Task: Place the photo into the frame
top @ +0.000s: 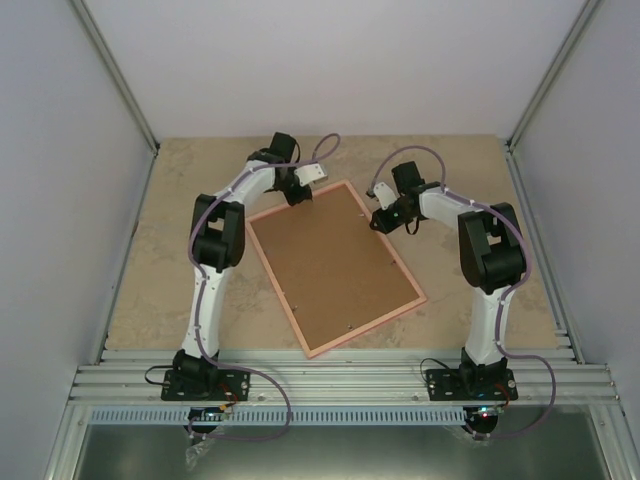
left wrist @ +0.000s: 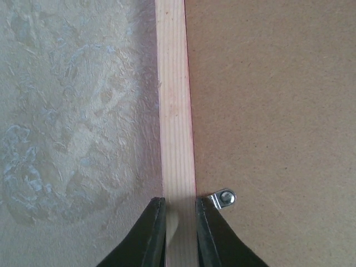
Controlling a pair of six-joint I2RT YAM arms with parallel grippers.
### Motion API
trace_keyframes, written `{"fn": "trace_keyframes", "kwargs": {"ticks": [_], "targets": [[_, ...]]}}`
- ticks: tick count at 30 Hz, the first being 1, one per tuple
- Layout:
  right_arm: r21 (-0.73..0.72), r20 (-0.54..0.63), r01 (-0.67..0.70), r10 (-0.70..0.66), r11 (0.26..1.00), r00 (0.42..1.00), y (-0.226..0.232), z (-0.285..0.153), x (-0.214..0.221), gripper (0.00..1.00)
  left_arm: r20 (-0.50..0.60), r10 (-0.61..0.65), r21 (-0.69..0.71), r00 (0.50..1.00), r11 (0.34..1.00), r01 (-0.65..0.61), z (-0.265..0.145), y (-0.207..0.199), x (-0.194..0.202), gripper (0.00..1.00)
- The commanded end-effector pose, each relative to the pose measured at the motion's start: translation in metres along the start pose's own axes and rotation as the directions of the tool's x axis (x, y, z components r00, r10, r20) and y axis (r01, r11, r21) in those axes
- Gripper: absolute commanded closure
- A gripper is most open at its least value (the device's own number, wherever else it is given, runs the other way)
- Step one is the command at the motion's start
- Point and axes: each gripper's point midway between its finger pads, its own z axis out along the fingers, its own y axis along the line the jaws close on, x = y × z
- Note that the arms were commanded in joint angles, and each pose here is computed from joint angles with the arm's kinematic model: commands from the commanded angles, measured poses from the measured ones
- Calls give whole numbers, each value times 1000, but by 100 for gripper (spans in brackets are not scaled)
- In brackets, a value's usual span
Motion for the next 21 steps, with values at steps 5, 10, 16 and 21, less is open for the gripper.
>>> {"fn": "trace_keyframes", "kwargs": {"ticks": [5,10,16,21], "targets": [[26,-76,6,-4,1000,997,-14,22,20,83,-62,-22,95,998,995,28,14,-35,26,88],[47,-52,7,-5,999,999,-22,19,6,83,5,-131,-25,991,991,131,-9,-10,11,70],[67,-13,-17,18,998,1000,-36,10,-14,82,90,-272,-131,958,950,282,-47,26,9,63],[50,19,-38,37,998,999,-38,-1,-26,76,66,-276,-152,959,947,283,-61,21,22,54]]}}
